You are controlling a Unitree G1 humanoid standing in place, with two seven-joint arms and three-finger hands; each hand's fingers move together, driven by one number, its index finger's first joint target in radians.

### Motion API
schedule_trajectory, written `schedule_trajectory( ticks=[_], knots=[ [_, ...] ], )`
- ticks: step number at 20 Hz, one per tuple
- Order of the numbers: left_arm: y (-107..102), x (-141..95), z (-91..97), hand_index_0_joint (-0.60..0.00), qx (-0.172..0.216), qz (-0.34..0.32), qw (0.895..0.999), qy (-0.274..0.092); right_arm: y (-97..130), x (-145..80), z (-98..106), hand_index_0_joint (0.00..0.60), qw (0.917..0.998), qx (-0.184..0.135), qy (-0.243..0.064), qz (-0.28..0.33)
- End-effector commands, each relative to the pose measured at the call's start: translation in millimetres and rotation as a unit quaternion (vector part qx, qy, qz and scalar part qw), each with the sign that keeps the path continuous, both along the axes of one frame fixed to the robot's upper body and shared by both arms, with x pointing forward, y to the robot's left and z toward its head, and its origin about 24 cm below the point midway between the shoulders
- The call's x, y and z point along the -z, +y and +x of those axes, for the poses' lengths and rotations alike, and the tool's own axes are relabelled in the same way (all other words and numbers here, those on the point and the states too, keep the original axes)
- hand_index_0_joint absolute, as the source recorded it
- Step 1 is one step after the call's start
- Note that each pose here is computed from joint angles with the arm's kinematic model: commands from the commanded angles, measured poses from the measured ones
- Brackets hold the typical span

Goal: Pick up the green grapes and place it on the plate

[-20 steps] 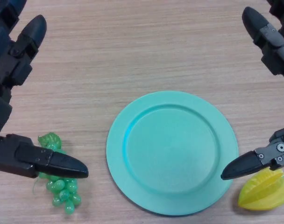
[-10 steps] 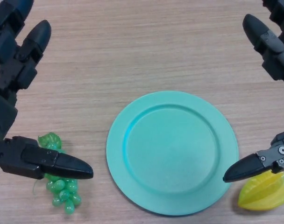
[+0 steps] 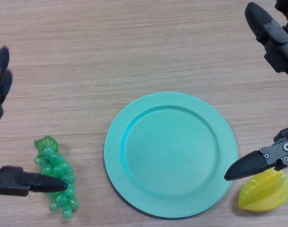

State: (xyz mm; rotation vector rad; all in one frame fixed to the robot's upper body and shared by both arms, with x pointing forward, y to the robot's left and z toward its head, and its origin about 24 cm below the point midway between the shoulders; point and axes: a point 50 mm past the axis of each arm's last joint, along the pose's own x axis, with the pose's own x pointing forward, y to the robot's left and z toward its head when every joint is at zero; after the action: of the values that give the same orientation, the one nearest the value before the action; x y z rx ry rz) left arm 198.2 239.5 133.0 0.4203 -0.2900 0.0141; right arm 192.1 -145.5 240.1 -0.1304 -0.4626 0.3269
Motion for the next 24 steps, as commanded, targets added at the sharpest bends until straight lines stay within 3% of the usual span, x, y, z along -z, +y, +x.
schedule_trajectory(
  ticks=[1,4,8,15,20,21,24],
  knots=[
    [8.0,-13.1,-12.6,0.0,-0.036,0.062,0.994,-0.081,-3.7,-26.3,-11.3,0.0,0.9947,0.013,-0.102,0.001],
    [8.3,21.5,-19.3,0.0,-0.056,0.089,0.994,-0.025,0.3,-26.7,-10.2,0.0,0.995,0.006,-0.1,0.0],
    [16.0,48.8,-18.9,0.0,-0.069,0.087,0.994,0.021,4.5,-28.6,-9.0,0.0,0.995,0.001,-0.1,-0.008],
    [14.1,67.4,2.3,0.0,-0.076,0.058,0.994,0.053,6.6,-27.3,-10.2,0.0,0.9949,-0.002,-0.101,-0.001],
    [11.7,81.7,15.4,0.0,-0.114,0.044,0.99,0.072,1.1,-27.7,-12.4,0.0,0.9946,0.009,-0.104,0.002],
    [11.5,82.2,15.4,-0.05,-0.115,0.045,0.99,0.073,0.9,-27.8,-12.4,0.0,0.9945,0.009,-0.104,0.002],
    [9.9,89.1,10.0,-0.45,-0.108,0.036,0.99,0.088,-0.7,-27.0,-12.6,0.0,0.9946,0.013,-0.103,0.003]
  ],
)
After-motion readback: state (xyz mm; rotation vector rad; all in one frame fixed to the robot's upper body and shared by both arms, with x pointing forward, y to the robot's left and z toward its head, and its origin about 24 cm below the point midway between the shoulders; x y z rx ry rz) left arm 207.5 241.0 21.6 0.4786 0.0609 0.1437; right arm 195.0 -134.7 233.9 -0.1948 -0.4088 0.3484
